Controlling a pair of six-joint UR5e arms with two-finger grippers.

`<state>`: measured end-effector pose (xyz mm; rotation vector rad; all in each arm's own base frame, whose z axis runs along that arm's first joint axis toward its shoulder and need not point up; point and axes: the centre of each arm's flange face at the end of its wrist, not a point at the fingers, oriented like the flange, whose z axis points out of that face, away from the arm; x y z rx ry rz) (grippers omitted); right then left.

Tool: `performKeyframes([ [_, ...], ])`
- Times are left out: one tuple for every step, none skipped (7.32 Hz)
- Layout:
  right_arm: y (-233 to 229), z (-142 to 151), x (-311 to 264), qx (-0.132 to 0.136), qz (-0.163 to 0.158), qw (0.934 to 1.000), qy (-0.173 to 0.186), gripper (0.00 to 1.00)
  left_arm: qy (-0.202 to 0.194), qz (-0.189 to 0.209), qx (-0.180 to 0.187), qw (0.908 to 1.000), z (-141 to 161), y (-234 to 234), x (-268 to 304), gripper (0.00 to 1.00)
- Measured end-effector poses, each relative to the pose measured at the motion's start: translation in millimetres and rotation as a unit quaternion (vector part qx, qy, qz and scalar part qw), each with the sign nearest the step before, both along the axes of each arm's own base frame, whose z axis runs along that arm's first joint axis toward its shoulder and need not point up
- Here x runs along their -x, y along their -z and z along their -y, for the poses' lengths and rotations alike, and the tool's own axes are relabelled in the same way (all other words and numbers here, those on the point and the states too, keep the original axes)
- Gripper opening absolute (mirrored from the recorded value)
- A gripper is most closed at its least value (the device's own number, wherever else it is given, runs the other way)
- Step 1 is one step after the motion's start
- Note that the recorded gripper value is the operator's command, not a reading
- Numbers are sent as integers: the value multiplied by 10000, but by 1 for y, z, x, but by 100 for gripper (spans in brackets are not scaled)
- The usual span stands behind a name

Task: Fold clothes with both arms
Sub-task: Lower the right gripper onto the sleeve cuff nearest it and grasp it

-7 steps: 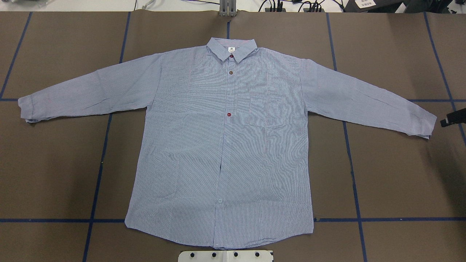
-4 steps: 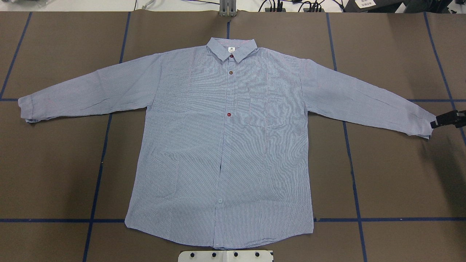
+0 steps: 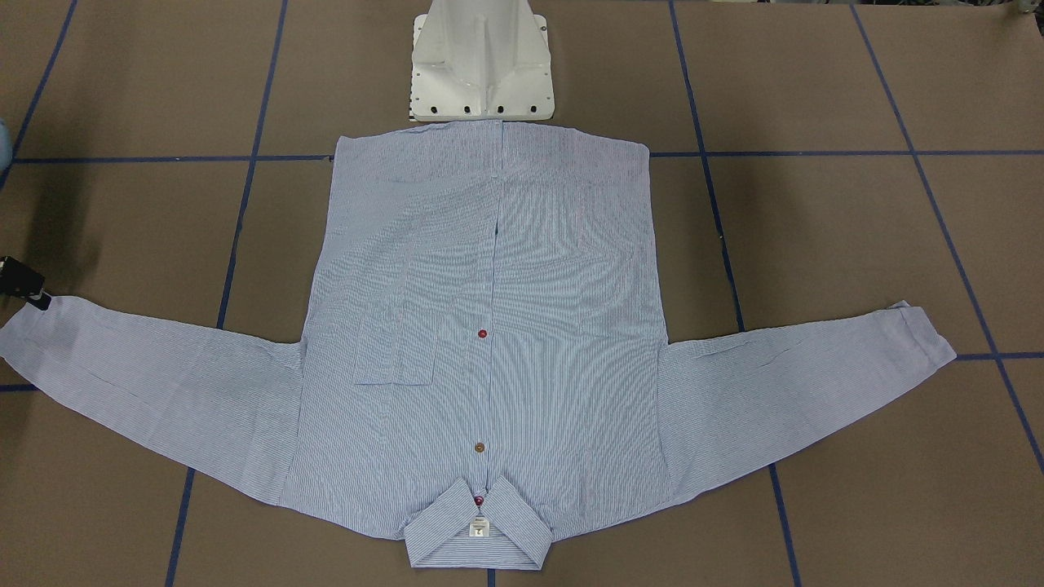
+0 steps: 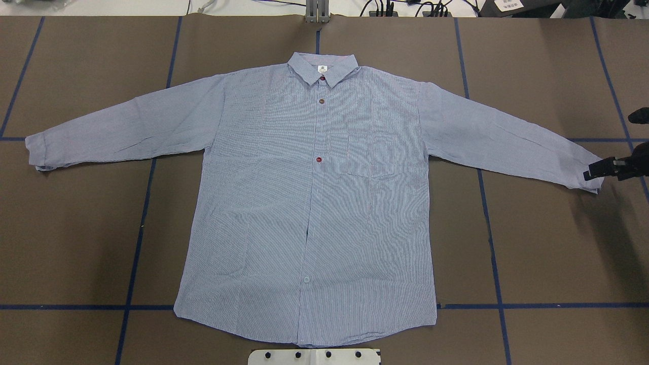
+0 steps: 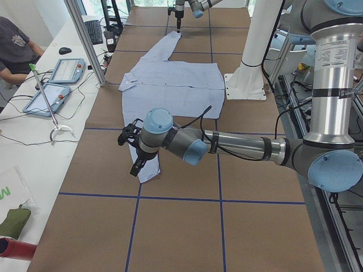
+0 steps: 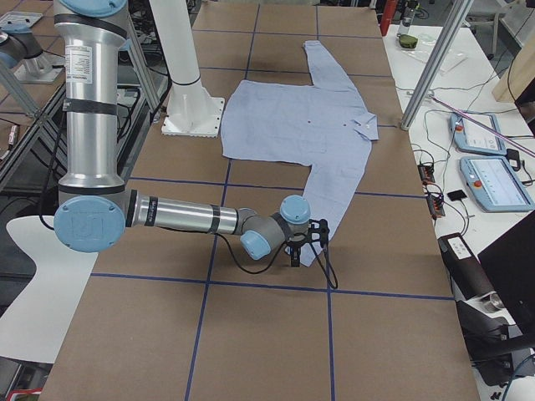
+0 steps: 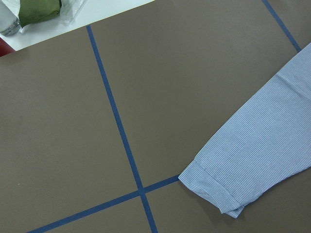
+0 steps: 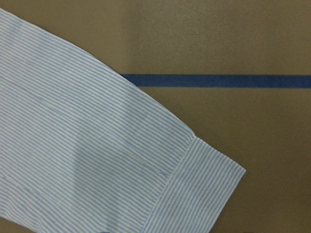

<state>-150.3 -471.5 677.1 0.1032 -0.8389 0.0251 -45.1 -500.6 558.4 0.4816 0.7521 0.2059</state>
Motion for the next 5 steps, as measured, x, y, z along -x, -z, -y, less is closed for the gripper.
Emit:
performKeyframes([
  [-1, -1, 1, 4, -14, 10000, -2, 82, 0, 0, -7, 10000, 0, 1, 0, 99],
  [-3, -2, 1, 25, -12, 10000, 5, 78, 0, 0, -11, 10000, 0, 1, 0, 99],
  [-4, -3, 1, 53, 3, 10000, 23, 67, 0, -1, -13, 10000, 0, 1, 0, 99],
  [-5, -5, 1, 85, 20, 10000, 41, 60, 0, -1, -15, 10000, 0, 2, 0, 99],
  [-6, -7, 0, 111, 23, 9999, 48, 59, 0, -1, -17, 10000, 0, 2, 0, 99],
])
